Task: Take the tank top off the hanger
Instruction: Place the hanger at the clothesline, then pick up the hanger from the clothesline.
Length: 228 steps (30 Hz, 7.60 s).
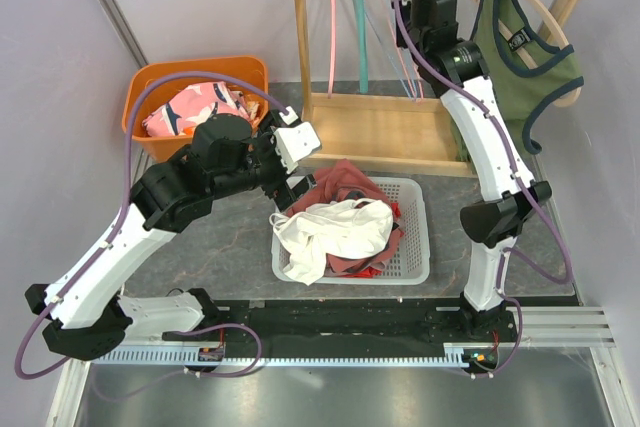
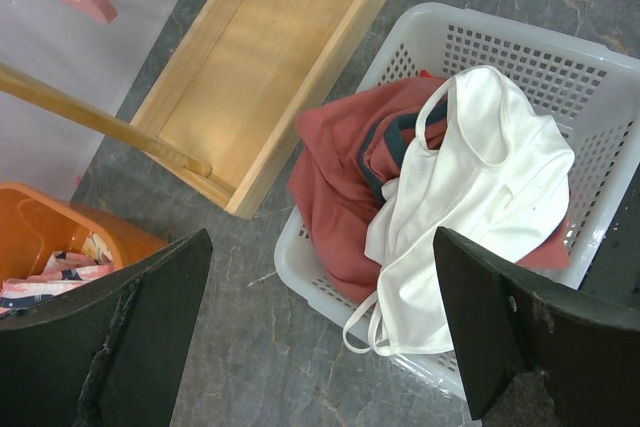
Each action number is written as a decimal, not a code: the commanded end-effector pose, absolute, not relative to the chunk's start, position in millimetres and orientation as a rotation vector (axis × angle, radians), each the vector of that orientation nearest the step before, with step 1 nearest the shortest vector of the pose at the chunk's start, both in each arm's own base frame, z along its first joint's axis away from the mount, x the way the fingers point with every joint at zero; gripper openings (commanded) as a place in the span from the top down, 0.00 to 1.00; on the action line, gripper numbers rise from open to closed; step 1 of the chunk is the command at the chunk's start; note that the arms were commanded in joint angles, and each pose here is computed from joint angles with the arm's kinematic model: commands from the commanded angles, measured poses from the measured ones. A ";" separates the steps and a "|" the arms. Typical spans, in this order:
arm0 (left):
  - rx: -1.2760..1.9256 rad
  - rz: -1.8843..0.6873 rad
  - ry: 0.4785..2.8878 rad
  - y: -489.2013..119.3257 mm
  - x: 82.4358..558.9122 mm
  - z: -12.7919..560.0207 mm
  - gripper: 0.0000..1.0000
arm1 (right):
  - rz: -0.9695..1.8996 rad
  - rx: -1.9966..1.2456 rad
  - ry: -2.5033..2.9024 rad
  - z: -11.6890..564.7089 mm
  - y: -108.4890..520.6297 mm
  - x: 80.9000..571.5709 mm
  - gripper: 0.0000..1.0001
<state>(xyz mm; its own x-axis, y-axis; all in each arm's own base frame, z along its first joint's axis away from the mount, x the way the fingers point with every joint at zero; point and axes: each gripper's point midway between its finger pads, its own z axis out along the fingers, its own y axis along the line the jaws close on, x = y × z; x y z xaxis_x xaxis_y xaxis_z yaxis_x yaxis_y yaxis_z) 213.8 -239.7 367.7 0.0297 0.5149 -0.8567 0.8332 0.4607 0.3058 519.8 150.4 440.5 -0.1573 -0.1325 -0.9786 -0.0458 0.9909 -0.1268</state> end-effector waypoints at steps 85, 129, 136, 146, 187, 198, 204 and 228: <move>1.009 -0.340 1.671 -206.2 232.2 384.3 0.01 | 0.224 0.427 1.423 480.6 -87.3 410.4 0.18; 0.961 -0.372 1.683 -199.2 232.7 388.1 0.01 | -0.103 0.334 1.658 484.4 -33.0 430.0 0.37; 0.951 -0.378 1.694 -197.0 232.1 385.5 0.02 | -0.119 0.355 1.621 496.7 -34.7 423.0 0.70; 0.939 -0.374 1.699 -195.5 233.4 385.3 0.02 | -0.150 0.326 1.549 520.9 -37.7 416.4 1.00; 0.886 -0.374 1.688 -182.2 230.7 394.0 0.02 | 0.125 0.147 1.367 551.3 10.9 338.0 1.00; 0.887 -0.374 1.687 -180.2 228.6 393.6 0.02 | 0.244 0.144 1.374 521.6 21.9 251.5 1.00; 0.891 -0.413 1.671 -179.3 220.8 397.7 0.01 | 0.297 0.161 1.191 593.8 19.7 194.0 1.00; 0.924 -0.568 1.650 -173.9 194.5 399.8 0.01 | 0.942 -0.271 0.775 754.3 118.0 94.4 1.00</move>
<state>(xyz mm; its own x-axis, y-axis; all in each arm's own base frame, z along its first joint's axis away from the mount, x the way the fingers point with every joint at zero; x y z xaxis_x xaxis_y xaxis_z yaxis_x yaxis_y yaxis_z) 208.1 -168.2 393.9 -0.0856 0.3228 -0.9426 0.7728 0.6186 0.1417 138.5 92.1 720.7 0.3531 0.5601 -0.7494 -0.6370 0.7306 0.2459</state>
